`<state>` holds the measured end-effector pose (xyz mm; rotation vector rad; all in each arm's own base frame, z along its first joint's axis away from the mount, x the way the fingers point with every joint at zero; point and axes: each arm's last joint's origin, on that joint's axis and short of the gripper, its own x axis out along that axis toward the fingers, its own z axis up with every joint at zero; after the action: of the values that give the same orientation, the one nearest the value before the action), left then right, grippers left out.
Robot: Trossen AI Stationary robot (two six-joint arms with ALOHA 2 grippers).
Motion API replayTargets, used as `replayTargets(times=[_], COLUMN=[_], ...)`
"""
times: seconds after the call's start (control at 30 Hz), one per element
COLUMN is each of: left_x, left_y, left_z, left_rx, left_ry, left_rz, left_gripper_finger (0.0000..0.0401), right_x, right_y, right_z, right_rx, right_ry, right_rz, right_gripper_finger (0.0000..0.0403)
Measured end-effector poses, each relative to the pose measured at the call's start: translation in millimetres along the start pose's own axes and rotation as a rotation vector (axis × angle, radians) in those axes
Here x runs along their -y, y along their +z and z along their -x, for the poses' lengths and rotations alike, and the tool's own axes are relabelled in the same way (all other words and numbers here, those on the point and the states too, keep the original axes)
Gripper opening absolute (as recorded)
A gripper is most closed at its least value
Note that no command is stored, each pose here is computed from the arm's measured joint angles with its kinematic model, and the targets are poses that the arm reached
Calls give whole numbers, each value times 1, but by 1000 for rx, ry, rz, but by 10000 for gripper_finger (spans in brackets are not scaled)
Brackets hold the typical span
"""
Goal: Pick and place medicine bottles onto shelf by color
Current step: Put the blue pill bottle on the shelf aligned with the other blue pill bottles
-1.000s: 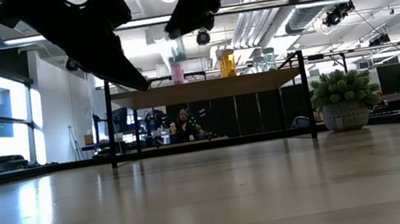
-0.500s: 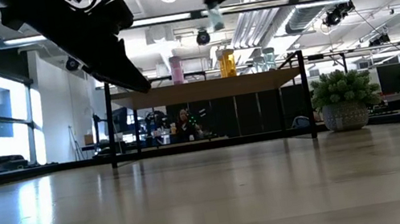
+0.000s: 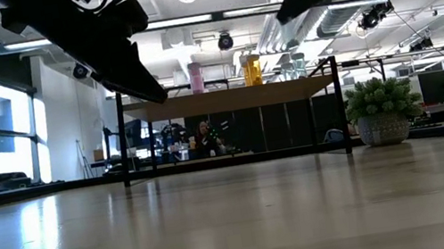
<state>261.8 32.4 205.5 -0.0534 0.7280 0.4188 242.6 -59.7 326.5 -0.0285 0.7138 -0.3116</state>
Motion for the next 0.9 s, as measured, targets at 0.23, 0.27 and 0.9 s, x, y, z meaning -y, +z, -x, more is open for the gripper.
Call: replayTargets(times=[0.23, 0.27, 0.9], left_x=[0, 0, 0], left_y=[0, 0, 0], left_z=[0, 0, 0], left_rx=[1, 1, 1], left_ry=[1, 1, 0], left_rz=[1, 4, 8], left_gripper_finger=[193, 193, 193], right_x=[15, 17, 31], right_y=[-30, -34, -61], right_z=[26, 27, -14], right_rx=[204, 227, 158], right_ry=[-133, -149, -202], right_rz=[-118, -133, -272], right_gripper_finger=[105, 105, 105])
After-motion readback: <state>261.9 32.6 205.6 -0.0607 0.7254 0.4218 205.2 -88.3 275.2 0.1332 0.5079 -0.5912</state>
